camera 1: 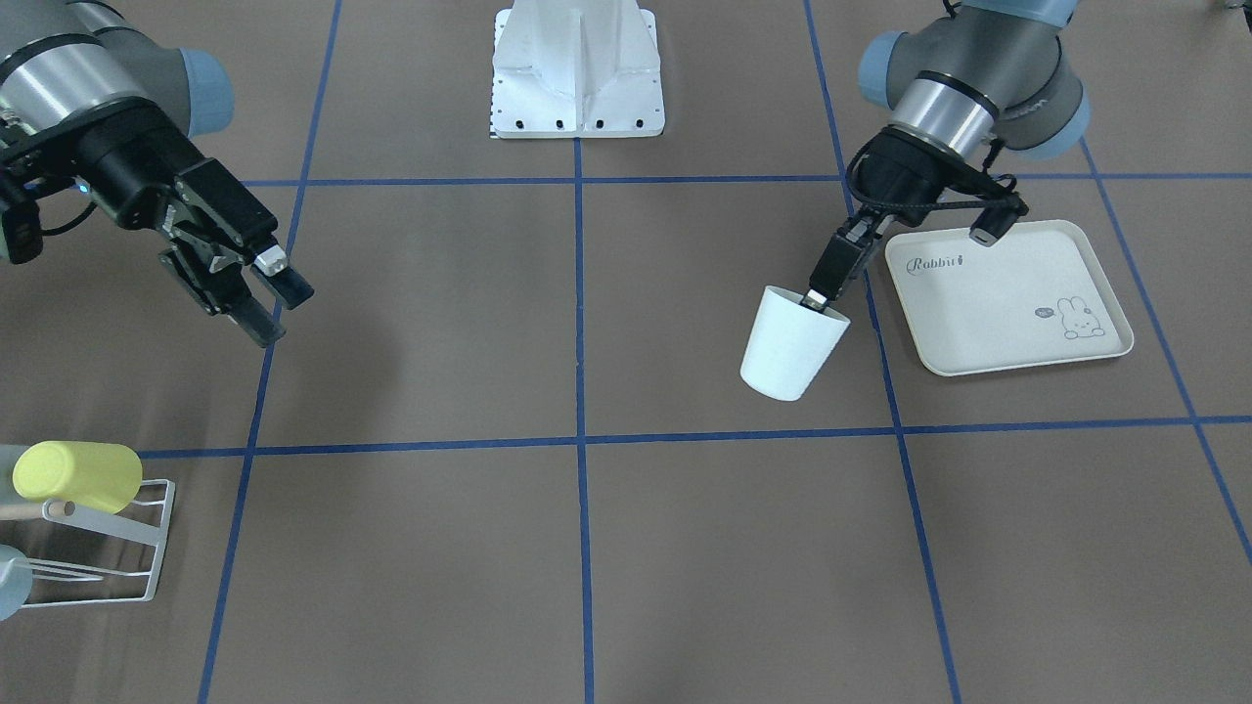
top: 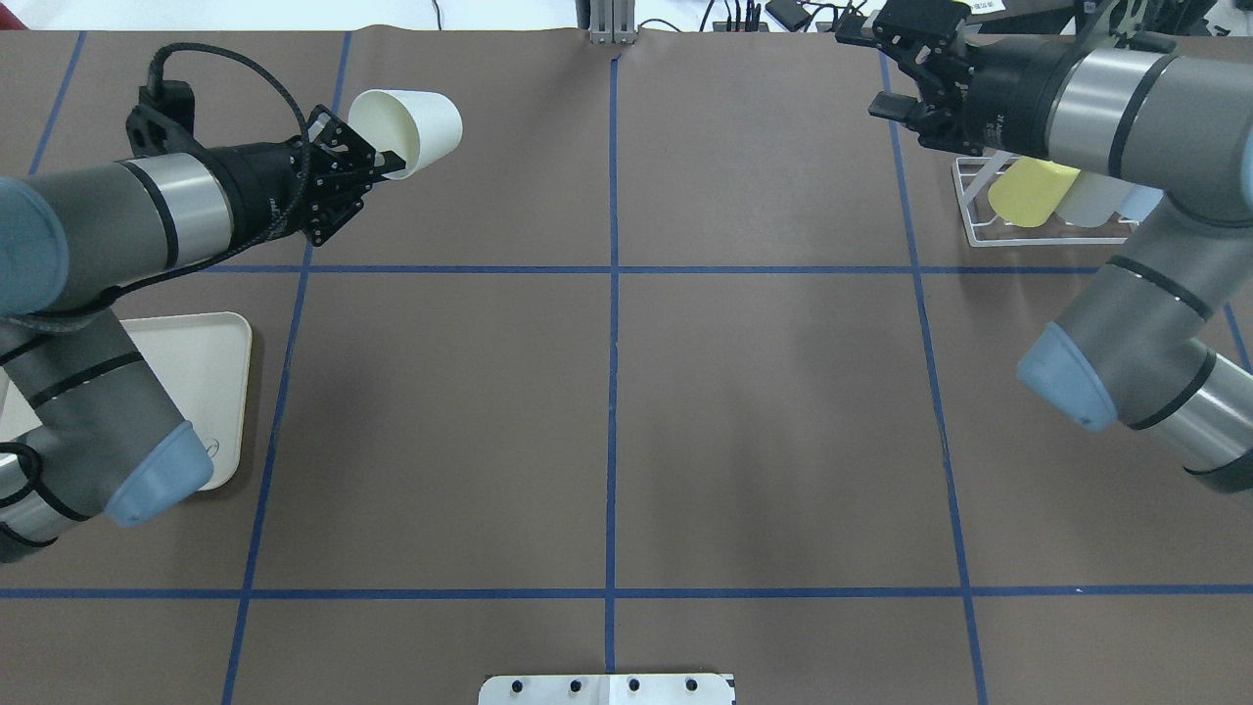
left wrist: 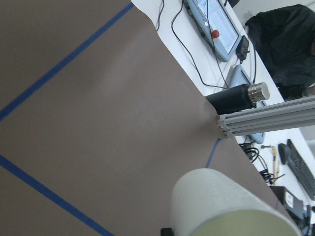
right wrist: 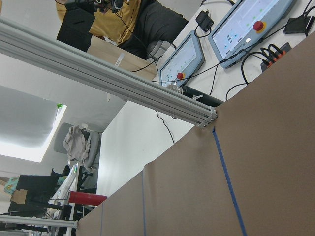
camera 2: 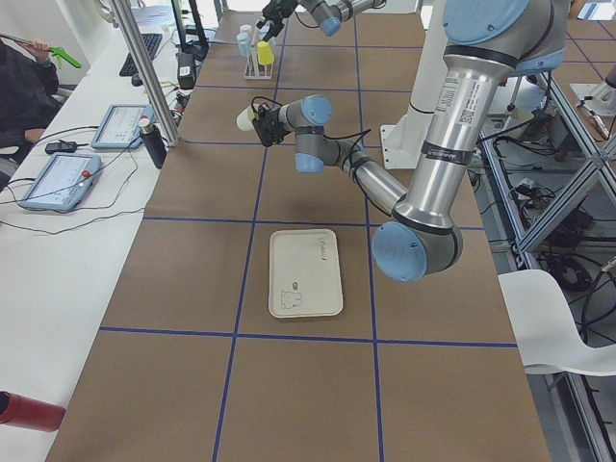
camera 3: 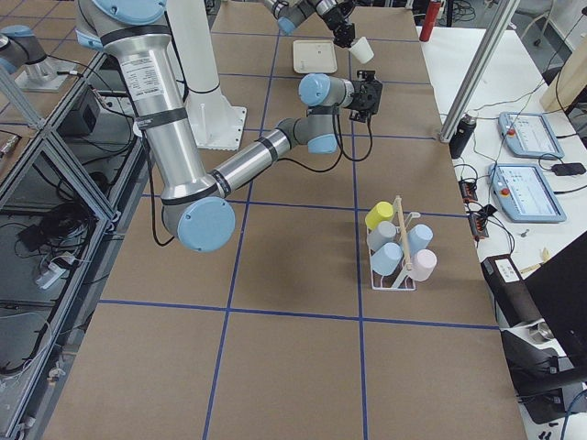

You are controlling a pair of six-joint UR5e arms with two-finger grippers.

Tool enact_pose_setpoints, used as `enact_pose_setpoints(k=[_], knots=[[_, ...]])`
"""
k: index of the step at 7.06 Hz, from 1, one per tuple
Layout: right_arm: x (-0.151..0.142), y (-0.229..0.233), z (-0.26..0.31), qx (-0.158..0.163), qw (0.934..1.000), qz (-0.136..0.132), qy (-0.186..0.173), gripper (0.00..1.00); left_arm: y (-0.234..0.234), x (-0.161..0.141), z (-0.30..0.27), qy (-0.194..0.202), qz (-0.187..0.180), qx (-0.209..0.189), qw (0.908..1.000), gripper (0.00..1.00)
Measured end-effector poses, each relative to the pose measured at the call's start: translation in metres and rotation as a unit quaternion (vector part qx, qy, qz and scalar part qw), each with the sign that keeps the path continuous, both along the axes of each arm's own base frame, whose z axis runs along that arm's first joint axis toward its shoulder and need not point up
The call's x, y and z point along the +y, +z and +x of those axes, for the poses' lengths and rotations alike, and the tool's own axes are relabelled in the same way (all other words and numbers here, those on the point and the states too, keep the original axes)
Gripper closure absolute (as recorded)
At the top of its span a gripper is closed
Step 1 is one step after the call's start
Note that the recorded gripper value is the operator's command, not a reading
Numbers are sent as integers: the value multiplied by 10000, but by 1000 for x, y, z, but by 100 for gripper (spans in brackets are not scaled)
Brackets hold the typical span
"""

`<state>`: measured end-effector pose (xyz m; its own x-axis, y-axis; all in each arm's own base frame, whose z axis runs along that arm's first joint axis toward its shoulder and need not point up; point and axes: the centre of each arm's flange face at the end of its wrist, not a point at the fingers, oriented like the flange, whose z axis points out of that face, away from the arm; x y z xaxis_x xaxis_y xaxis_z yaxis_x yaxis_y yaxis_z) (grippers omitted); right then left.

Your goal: Transfer IKEA cup to right arm and place on rack

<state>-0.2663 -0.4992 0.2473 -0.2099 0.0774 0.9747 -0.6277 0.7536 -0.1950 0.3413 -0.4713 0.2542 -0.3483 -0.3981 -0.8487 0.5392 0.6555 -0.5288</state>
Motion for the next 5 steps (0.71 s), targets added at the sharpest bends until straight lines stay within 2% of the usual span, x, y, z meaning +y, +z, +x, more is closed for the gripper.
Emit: enact_pose_setpoints(k=[2, 3, 5], knots=[[20, -14, -31, -629, 9980, 16, 115, 0, -8, 13, 20, -6, 319, 1039, 9941, 100], [30, -20, -44, -911, 9957, 35, 147, 0, 2, 16, 26, 47, 530, 1509, 9871, 100], [42, -34, -66, -1237, 9922, 97, 144, 0, 23, 26, 50, 125, 854, 2401, 9669, 100]])
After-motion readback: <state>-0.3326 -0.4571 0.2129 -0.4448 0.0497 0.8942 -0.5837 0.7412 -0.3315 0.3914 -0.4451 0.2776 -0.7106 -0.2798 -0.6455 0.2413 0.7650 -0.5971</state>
